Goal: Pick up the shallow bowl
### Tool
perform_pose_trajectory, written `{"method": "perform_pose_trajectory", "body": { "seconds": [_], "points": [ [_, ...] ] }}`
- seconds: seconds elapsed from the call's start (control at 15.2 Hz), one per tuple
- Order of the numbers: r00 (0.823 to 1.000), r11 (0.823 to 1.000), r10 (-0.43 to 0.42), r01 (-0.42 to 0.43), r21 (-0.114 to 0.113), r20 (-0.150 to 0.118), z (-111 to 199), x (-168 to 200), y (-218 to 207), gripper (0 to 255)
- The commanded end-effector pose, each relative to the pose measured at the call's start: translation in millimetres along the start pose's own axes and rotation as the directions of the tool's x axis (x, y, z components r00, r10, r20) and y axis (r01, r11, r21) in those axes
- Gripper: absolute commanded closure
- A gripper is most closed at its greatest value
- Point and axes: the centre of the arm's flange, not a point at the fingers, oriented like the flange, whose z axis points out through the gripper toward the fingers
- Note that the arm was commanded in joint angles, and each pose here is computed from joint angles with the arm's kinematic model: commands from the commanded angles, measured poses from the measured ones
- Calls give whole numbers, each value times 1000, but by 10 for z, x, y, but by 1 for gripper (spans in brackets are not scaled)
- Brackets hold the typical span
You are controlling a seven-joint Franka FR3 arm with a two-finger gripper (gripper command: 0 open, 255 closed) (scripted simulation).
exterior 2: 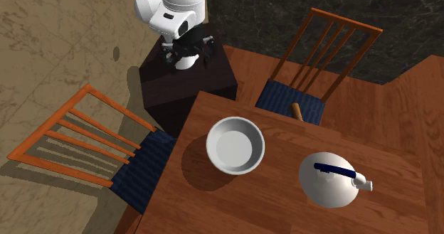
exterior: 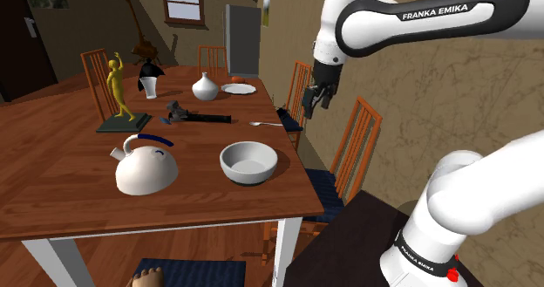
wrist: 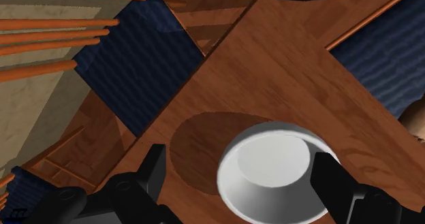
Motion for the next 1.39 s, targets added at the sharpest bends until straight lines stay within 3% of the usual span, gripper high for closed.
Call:
{"method": "perform_pose_trajectory", "body": {
  "seconds": [0.0,1.32],
  "points": [
    [1000,1000,-2,2,0,0,164,150,-145,0],
    [1000,999,-30,30,-11,7,1762,1572,-1718,0]
  ]
}}
